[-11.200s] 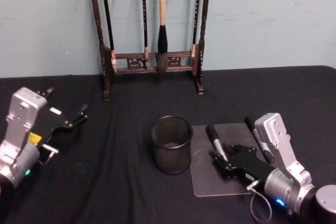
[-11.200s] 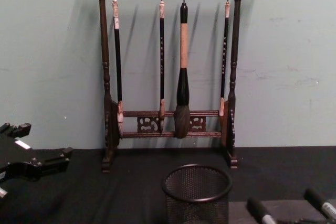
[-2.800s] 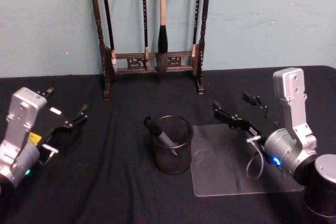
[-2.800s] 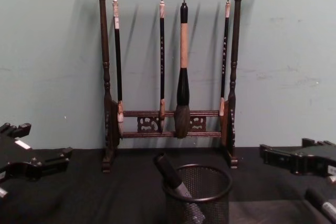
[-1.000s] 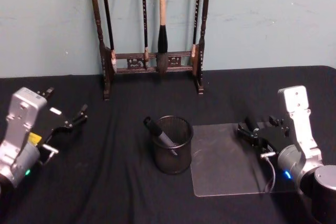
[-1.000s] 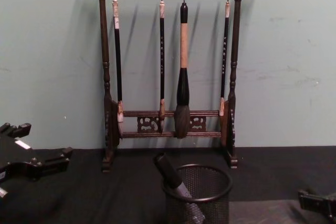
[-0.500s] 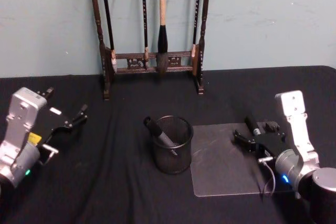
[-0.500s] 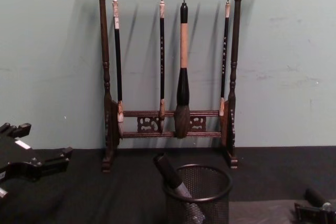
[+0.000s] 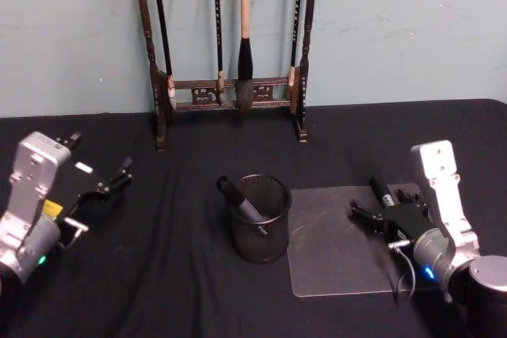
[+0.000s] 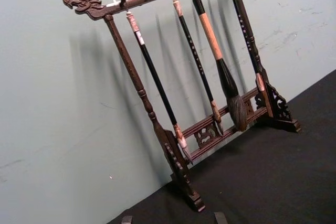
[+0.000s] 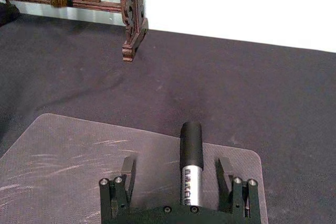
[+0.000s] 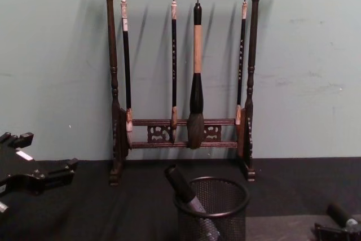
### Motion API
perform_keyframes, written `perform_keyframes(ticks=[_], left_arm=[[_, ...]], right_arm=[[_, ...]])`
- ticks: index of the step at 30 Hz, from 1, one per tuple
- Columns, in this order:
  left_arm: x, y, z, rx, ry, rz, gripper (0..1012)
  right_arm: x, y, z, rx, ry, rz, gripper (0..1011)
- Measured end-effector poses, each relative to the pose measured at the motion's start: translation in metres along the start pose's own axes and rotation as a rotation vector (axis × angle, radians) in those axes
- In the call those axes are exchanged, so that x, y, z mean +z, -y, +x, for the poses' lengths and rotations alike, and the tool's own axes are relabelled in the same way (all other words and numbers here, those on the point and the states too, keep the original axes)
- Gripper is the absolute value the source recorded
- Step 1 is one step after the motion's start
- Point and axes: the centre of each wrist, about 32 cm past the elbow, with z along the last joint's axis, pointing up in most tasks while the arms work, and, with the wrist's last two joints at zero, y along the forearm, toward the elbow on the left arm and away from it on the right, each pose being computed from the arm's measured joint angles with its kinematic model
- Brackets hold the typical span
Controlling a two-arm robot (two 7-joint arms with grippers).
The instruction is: Pick up the water-based marker from the table and place it into the pen holder.
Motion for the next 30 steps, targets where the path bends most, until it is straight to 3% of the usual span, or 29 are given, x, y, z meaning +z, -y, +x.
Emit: perform_keyframes(ticks=[12,24,30], left_arm=[[0.0000,0.0000,0.0000,0.000,0.000,0.000,1009],[0.0000,0.0000,0.0000,0.000,0.000,0.000,1009],[0.0000,0.0000,0.0000,0.000,0.000,0.000,1009]], right_arm=[[0.0005,0.0001,-0.0002,0.000,0.000,0.001,994],[0.0009,0.0002,0.0000,-0.001,-0.001,0.002,687],[0.0010,0.0002,0.0000,-0.001,-0.001,0.003,482]])
